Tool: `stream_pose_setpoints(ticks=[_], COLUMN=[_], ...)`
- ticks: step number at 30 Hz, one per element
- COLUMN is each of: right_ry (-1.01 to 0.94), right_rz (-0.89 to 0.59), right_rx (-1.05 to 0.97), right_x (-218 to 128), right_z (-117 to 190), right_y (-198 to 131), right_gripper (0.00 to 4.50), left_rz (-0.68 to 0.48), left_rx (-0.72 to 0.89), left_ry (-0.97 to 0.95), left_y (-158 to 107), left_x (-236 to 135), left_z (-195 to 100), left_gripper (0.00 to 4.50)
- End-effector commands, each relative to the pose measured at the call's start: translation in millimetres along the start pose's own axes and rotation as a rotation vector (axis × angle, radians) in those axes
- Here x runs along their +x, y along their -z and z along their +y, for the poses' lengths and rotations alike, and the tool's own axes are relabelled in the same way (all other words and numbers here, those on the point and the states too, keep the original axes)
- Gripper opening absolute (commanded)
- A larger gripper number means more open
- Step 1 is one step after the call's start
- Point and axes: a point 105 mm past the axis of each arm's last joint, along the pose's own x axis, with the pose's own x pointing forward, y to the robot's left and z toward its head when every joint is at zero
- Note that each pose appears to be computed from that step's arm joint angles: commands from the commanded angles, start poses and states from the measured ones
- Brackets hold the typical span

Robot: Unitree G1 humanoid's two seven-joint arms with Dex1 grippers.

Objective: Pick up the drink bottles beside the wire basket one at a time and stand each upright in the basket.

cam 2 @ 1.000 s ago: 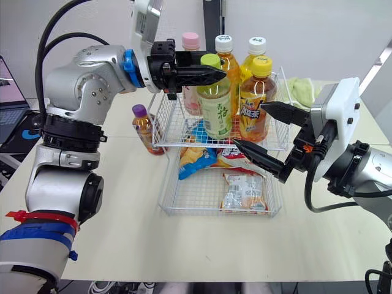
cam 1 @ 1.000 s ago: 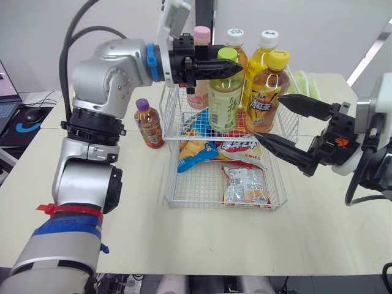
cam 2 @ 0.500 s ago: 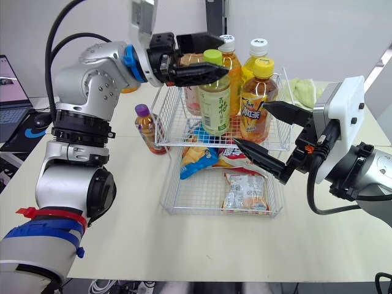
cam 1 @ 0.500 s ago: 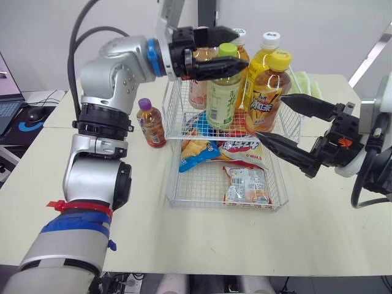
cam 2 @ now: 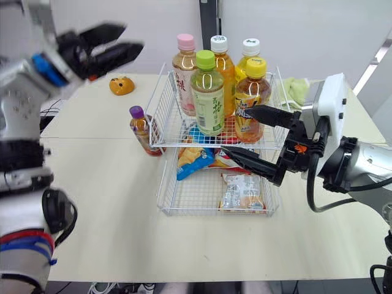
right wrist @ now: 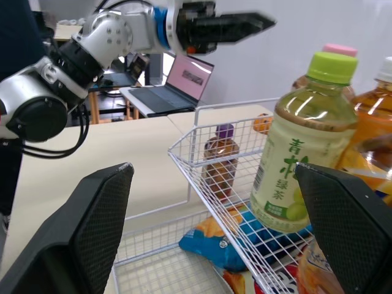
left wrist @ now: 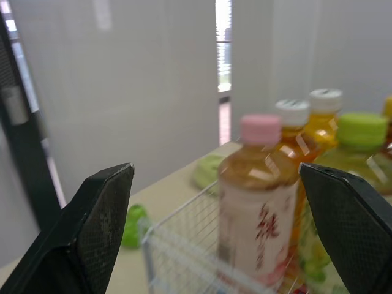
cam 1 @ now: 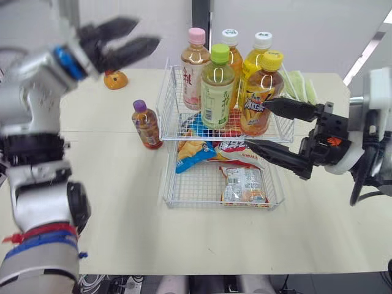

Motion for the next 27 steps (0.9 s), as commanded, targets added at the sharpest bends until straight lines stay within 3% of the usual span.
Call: stream_pose_setpoints(ticks=[1, 5, 7, 10, 15, 21, 27], right_ry=[-0.055, -0.138, -0.17, -0.192, -0.207, -0.185, -0.12], right_rz=[-0.057, -0.067, -0.067, -0.072, -0.072, -0.062, -0.044], right_rx=[-0.022, -0.018, -0.019, -0.015, -0.021, -0.038, -0.065], right_x=[4, 13, 17, 20, 20, 15, 4], right_z=[-1, -1, 0, -1, -3, -7, -7], right_y=[-12, -14, -13, -13, -12, -12, -14], right_gripper=[4.5, 4.5, 4.5, 4.5, 4.5, 4.5, 4.5], left_rz=[-0.035, 0.123, 0.186, 0.217, 0.203, 0.186, 0.17], left_rx=[0.058, -0.054, -0.076, -0.117, -0.135, -0.096, -0.043], left_ry=[-0.194, -0.428, -0.496, -0.534, -0.539, -0.513, -0.425], left_y=[2, 81, 102, 119, 125, 122, 116], left_x=[-54, -142, -170, -184, -175, -149, -94], left_z=[7, -18, -39, -61, -71, -53, -30], left_gripper=[4.47, 4.47, 4.47, 4.47, 4.47, 4.47, 4.47])
